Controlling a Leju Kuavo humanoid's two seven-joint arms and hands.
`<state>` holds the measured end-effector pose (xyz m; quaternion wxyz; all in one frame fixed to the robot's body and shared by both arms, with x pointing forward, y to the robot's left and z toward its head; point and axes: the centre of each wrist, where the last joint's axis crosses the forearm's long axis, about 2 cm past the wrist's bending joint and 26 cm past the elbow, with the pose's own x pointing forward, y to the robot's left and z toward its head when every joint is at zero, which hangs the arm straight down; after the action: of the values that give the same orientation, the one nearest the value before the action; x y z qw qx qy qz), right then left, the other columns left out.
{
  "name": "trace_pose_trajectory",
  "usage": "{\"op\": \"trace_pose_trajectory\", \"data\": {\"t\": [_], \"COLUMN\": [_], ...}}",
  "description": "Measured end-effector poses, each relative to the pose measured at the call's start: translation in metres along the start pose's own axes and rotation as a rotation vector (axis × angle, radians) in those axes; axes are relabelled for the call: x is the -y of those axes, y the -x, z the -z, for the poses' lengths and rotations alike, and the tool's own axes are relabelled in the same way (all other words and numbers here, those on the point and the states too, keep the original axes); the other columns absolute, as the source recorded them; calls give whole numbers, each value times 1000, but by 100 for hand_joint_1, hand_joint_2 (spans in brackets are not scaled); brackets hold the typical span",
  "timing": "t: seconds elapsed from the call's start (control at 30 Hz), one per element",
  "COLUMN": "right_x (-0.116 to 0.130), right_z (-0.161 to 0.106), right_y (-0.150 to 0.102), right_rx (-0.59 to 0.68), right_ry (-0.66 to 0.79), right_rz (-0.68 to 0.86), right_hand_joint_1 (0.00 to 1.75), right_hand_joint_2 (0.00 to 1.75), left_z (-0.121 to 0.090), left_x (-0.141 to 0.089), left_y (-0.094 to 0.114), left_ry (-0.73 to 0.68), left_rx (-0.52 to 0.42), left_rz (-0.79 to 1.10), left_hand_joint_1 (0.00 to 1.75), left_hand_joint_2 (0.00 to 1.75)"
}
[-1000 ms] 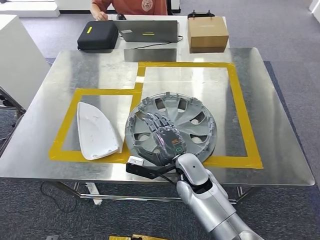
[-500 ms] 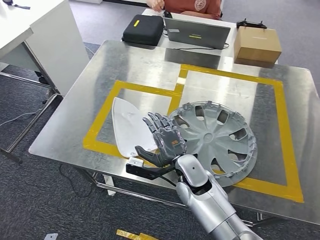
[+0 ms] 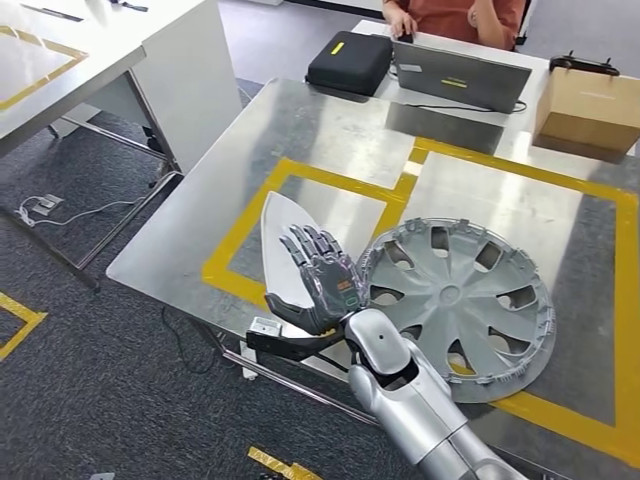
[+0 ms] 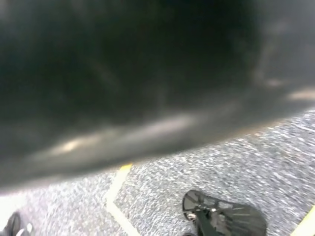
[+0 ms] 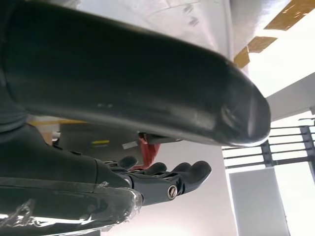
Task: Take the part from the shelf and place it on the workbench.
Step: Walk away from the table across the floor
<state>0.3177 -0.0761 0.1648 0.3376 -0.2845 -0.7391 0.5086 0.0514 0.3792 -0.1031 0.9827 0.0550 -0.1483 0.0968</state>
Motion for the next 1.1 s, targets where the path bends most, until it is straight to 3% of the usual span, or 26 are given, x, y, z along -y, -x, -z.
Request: {"op": "trace_pose_trajectory", "data": {"t": [1.1], "right_x": [-3], "right_z": [-2], "right_y": [0], "right_rx": [5], "right_ry": [-7], "right_rz": [-33], "right_hand_joint_1": [0], "right_hand_joint_2": [0], "left_z": [0], "left_x": [6], "left_y": [1], "left_ry": [-1], "left_rx": [-10], "left_rz": [3], "left_hand_joint_1": [0], "left_hand_joint_2": [0]}}
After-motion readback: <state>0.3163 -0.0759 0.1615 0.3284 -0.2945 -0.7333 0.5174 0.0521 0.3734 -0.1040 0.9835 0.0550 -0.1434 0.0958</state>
